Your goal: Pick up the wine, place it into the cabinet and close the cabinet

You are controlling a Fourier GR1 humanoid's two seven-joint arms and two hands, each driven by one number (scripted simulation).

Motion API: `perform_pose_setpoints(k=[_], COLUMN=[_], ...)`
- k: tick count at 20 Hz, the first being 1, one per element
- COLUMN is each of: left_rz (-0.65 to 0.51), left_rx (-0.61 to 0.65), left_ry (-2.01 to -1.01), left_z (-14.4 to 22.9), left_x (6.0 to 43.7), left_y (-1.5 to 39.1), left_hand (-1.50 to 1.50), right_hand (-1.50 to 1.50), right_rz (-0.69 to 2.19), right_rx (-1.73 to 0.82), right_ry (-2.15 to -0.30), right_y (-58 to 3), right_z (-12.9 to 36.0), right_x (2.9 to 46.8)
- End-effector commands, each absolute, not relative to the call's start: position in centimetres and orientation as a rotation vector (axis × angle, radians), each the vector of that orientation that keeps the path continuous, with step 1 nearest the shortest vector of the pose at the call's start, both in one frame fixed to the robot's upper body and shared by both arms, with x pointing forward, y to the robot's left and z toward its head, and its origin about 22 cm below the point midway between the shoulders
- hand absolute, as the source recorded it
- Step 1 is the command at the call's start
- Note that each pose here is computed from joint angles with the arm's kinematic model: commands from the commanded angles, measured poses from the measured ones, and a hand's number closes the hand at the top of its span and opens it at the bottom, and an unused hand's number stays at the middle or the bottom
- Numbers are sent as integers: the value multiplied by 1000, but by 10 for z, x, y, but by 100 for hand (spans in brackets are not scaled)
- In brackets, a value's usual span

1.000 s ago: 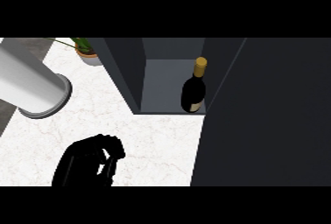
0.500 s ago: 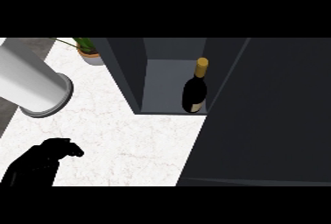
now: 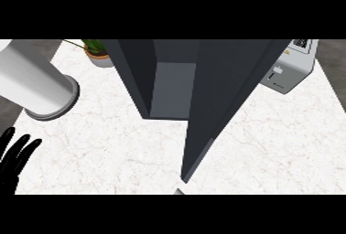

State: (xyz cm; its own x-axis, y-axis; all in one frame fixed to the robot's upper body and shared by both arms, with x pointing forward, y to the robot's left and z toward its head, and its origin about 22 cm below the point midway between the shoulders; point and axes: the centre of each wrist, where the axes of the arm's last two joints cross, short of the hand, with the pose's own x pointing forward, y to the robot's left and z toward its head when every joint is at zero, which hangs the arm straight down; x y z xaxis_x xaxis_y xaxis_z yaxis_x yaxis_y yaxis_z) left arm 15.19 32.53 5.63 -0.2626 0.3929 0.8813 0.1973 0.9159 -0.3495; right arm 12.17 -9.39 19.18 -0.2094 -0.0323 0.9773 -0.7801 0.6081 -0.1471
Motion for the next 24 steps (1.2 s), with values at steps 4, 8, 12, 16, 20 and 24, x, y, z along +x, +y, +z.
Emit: perform_pose_setpoints(k=[4,8,12,16,20,24], left_rz=[195,172,172,183,160,164], left_rx=[-378,-379,-429,-413,-438,-424], left_ry=[-1875,-1875,-1870,-1853,-1869,-1878], left_z=[47,55,63,57,76,79], left_x=[135,141,134,125,136,137], left_y=[377,387,399,418,430,426], left_hand=[-150,-150,-150,-150,-150,-150], right_hand=[150,150,150,150,150,150], right_rz=[802,676,607,561,507,506], right_rx=[708,652,625,577,481,482], right_ry=[-1722,-1826,-1863,-1864,-1878,-1877], right_y=[-53,-42,-35,-29,-12,0], right_z=[194,193,199,213,226,243], right_x=[109,123,136,157,203,246])
